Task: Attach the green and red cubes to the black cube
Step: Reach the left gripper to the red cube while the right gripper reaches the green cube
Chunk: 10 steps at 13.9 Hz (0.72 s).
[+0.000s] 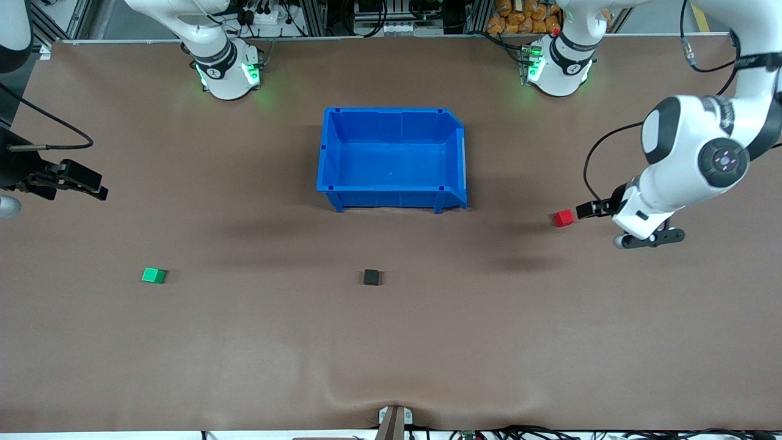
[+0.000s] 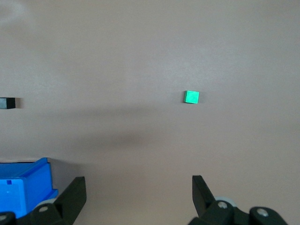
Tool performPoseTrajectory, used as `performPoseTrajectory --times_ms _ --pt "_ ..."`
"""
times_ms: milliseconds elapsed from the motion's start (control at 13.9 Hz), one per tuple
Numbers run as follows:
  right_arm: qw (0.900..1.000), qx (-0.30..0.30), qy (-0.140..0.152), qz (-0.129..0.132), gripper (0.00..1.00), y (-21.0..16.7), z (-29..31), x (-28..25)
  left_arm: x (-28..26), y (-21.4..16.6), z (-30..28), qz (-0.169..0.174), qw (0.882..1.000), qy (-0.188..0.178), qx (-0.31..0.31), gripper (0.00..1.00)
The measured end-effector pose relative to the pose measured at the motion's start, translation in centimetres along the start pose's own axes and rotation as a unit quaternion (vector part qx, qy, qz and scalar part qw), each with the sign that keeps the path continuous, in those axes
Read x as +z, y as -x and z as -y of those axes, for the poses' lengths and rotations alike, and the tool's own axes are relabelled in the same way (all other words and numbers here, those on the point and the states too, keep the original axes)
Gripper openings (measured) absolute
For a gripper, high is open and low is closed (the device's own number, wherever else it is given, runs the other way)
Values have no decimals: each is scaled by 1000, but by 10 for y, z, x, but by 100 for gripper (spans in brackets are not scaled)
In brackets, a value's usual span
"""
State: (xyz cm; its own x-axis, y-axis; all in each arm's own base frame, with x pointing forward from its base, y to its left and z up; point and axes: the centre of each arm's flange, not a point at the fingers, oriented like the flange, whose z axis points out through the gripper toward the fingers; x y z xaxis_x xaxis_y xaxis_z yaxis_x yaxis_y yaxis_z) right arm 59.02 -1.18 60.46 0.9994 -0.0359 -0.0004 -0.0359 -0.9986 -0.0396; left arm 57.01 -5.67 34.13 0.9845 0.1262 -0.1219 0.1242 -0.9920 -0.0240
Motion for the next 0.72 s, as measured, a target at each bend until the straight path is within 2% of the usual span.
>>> performPoseTrajectory --times_ms 504,576,720 --pt "1000 0 0 1 100 -1 0 2 76 0 5 -4 1000 11 -7 91" --pt "1000 0 0 3 100 -2 0 3 86 0 5 -7 1000 14 -9 84" --pt "1000 0 0 4 100 -3 0 6 107 3 5 -9 1000 17 -19 81"
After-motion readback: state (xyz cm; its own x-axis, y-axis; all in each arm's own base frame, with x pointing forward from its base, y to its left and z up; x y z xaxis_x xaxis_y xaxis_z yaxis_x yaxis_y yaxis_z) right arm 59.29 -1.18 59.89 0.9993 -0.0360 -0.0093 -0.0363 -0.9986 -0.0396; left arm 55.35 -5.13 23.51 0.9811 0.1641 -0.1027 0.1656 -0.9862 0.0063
